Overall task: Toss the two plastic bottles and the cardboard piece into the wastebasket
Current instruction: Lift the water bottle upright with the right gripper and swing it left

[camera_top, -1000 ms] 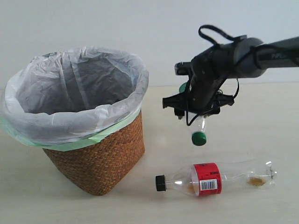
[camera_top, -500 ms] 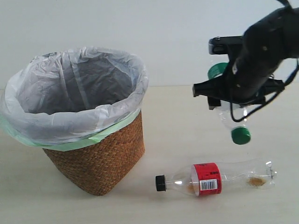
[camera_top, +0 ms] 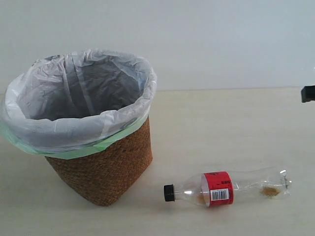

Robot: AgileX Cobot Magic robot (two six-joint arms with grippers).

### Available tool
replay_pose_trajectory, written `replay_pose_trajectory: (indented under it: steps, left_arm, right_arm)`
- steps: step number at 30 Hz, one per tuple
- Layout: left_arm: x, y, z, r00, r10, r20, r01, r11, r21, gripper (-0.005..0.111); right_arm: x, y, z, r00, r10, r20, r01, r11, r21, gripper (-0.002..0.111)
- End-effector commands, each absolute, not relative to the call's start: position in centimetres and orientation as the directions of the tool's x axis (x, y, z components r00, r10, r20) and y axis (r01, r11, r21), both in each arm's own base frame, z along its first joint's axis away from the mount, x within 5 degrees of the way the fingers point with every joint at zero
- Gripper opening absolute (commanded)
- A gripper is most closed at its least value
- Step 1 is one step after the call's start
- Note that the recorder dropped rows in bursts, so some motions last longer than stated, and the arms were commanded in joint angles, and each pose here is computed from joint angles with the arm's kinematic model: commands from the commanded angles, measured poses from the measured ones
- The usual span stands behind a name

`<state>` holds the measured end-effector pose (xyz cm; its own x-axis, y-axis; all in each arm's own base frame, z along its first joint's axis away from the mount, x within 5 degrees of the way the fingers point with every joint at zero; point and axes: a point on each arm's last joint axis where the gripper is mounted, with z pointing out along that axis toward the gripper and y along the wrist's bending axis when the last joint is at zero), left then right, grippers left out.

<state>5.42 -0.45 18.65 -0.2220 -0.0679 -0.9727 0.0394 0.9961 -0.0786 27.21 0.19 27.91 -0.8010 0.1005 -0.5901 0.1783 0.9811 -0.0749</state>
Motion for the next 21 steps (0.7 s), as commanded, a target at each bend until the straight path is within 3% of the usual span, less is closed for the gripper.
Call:
replay_pose_trajectory:
  steps: [1,16,21]
  left_arm:
    - [5.4,-0.4,18.5,-0.222,-0.074,-0.972,0.037,0.996,-0.084,0.004]
    - [5.4,-0.4,18.5,-0.222,-0.074,-0.972,0.037,0.996,-0.084,0.004]
    - [5.4,-0.4,18.5,-0.222,-0.074,-0.972,0.037,0.996,-0.084,0.004]
  right_arm:
    - [26.8,-0.8,27.9,-0.807,0.102,-0.581,0.196,0.975,-0.101,0.0]
    - [27.2,-0.7,28.0,-0.789,0.098,-0.607,0.191,0.978,-0.089,0.0]
    - [28.4,0.9,26.5,-0.799,0.116,-0.589,0.159,0.987,-0.022,0.0]
